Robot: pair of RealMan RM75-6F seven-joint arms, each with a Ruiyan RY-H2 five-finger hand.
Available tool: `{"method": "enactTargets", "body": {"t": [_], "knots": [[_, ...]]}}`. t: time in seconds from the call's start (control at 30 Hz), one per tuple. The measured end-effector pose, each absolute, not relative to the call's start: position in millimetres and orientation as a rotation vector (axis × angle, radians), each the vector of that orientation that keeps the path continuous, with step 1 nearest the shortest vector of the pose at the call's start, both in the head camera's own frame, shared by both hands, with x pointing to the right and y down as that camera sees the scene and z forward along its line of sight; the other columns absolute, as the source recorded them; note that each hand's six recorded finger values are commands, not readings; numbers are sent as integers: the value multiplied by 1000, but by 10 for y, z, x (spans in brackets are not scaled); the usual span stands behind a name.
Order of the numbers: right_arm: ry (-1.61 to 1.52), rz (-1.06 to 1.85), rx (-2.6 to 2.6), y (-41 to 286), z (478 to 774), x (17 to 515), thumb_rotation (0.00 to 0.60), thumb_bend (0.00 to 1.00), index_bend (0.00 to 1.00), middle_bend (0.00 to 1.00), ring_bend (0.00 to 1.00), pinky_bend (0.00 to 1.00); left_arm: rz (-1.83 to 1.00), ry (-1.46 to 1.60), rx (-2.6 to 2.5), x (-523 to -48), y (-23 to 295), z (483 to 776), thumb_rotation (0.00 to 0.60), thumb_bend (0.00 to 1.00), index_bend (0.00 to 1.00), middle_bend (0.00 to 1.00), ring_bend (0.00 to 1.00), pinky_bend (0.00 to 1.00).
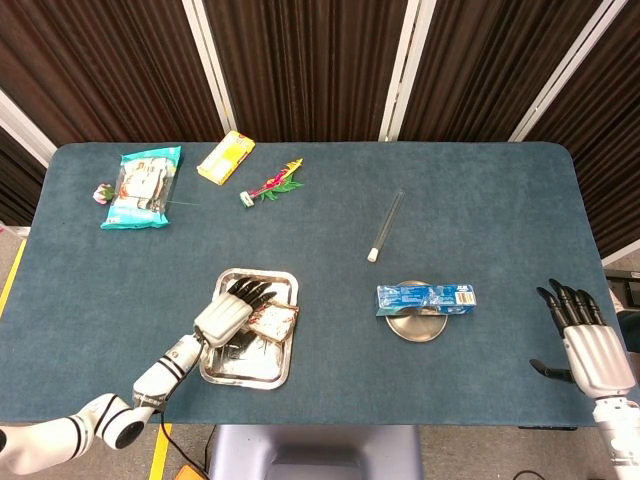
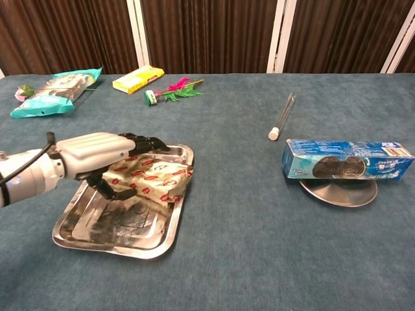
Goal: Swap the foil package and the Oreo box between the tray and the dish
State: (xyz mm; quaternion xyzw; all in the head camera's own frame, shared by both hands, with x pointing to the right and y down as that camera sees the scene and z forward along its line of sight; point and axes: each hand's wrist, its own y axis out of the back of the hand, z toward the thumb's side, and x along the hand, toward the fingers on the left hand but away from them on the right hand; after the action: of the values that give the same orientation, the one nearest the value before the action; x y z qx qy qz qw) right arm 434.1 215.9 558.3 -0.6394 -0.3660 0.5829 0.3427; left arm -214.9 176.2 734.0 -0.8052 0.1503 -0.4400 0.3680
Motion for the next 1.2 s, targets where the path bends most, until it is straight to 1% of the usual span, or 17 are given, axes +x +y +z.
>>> {"method": "enactTargets", "body": {"t": [0.07, 0.1, 0.13, 0.17, 0.23, 0.3, 0.5, 0.63, 0.77, 0.87, 1.03, 1.1, 1.2], "knots": [[-962, 1514, -1664, 2152, 5571, 4358, 600, 124, 0, 0, 0, 0, -1121, 400, -2067, -2110, 1731, 7345, 600, 397, 19, 11, 15, 145], [-966, 1514, -1664, 2148, 5564, 4365, 600, 123, 0, 0, 0, 0, -1113, 412, -2064, -2091, 1712, 7342, 600, 397, 63, 58, 66, 227], [-971, 1513, -1665, 2144, 5556, 4372, 600, 123, 0, 0, 0, 0, -1107, 420, -2059, -2079, 1698, 7343, 600, 399, 133, 138, 141, 317], [-974, 1511, -1665, 2142, 5547, 4376, 600, 123, 0, 0, 0, 0, -1103, 427, -2053, -2070, 1682, 7348, 600, 399, 199, 220, 212, 386], [-983, 1505, -1665, 2141, 5524, 4385, 600, 123, 0, 0, 0, 0, -1092, 443, -2040, -2053, 1651, 7366, 600, 402, 318, 366, 329, 499], [-993, 1502, -1663, 2143, 5503, 4396, 600, 123, 0, 0, 0, 0, -1083, 455, -2035, -2039, 1628, 7383, 600, 405, 373, 436, 395, 551], [-1000, 1507, -1657, 2150, 5486, 4412, 600, 123, 0, 0, 0, 0, -1079, 460, -2052, -2021, 1601, 7410, 600, 412, 487, 582, 539, 653], [-1001, 1507, -1660, 2160, 5479, 4411, 600, 123, 0, 0, 0, 0, -1054, 508, -2054, -2012, 1550, 7360, 600, 418, 540, 634, 590, 703], [-1019, 1521, -1659, 2167, 5475, 4438, 600, 123, 0, 0, 0, 0, -981, 568, -2038, -1976, 1419, 7225, 600, 418, 548, 641, 599, 711], [-1032, 1533, -1658, 2159, 5483, 4459, 600, 123, 0, 0, 0, 0, -938, 586, -2001, -1920, 1232, 7104, 600, 418, 535, 629, 593, 702], [-1043, 1570, -1653, 2118, 5541, 4511, 600, 123, 0, 0, 0, 0, -917, 632, -1991, -1700, 812, 6957, 600, 418, 518, 609, 578, 686], [-1049, 1589, -1646, 2082, 5576, 4537, 600, 123, 0, 0, 0, 0, -909, 632, -1990, -1564, 639, 6935, 600, 418, 506, 596, 565, 672], [-1040, 1625, -1637, 2040, 5655, 4563, 600, 123, 0, 0, 0, 0, -924, 632, -1971, -1444, 421, 6984, 600, 413, 484, 571, 528, 633]]}}
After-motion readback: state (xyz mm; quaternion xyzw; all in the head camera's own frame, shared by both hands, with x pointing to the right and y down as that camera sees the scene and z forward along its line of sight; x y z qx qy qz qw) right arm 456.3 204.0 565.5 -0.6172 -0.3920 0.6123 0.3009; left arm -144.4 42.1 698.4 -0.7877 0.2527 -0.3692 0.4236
